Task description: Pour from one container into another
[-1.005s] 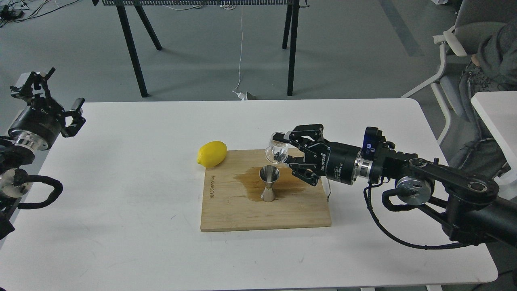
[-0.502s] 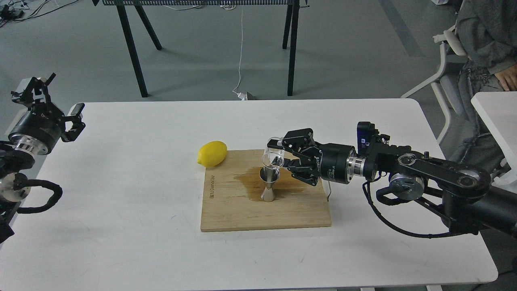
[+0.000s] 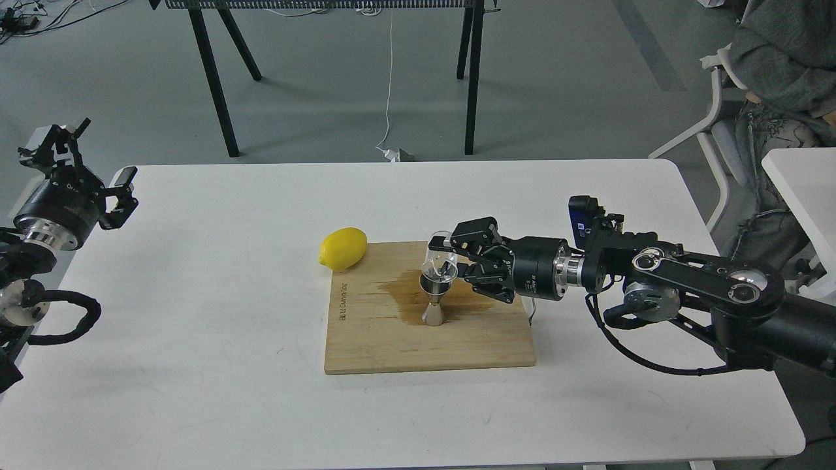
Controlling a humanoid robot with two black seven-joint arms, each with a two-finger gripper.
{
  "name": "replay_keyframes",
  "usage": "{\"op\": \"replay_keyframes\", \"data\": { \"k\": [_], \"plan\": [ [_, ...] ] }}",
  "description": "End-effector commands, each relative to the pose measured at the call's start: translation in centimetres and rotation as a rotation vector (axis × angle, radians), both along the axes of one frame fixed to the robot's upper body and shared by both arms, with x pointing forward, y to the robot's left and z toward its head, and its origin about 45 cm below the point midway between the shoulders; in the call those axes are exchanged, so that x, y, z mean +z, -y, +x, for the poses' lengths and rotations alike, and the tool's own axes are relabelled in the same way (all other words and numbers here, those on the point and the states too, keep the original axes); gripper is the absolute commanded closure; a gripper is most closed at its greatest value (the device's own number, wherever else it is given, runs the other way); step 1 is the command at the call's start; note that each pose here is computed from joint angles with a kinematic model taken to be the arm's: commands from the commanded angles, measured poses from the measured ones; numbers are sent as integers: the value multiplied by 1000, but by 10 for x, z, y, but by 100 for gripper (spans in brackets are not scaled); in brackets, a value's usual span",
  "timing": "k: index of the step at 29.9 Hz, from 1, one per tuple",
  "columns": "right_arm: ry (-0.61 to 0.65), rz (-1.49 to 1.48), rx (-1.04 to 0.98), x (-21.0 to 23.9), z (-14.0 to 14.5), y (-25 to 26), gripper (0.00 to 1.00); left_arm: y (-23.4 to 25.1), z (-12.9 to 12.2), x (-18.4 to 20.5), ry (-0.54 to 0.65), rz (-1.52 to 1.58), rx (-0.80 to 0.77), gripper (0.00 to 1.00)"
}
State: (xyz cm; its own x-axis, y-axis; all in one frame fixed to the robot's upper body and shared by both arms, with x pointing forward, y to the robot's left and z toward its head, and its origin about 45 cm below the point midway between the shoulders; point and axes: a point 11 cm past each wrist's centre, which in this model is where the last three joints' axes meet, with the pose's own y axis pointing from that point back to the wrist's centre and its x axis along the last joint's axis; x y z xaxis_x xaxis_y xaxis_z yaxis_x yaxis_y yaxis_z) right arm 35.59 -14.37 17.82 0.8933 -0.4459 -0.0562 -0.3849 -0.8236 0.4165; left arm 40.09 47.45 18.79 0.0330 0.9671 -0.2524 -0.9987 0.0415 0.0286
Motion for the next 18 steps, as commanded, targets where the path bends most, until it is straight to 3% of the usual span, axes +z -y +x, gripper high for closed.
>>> {"op": "replay_keyframes", "data": {
  "k": [1, 18],
  "plan": [
    [18, -8, 16, 3, 2, -6, 57, 0, 0, 0, -1, 0, 0, 0],
    [70, -77, 60, 0, 2, -7, 57, 0, 0, 0, 1, -2, 2, 0]
  ]
}}
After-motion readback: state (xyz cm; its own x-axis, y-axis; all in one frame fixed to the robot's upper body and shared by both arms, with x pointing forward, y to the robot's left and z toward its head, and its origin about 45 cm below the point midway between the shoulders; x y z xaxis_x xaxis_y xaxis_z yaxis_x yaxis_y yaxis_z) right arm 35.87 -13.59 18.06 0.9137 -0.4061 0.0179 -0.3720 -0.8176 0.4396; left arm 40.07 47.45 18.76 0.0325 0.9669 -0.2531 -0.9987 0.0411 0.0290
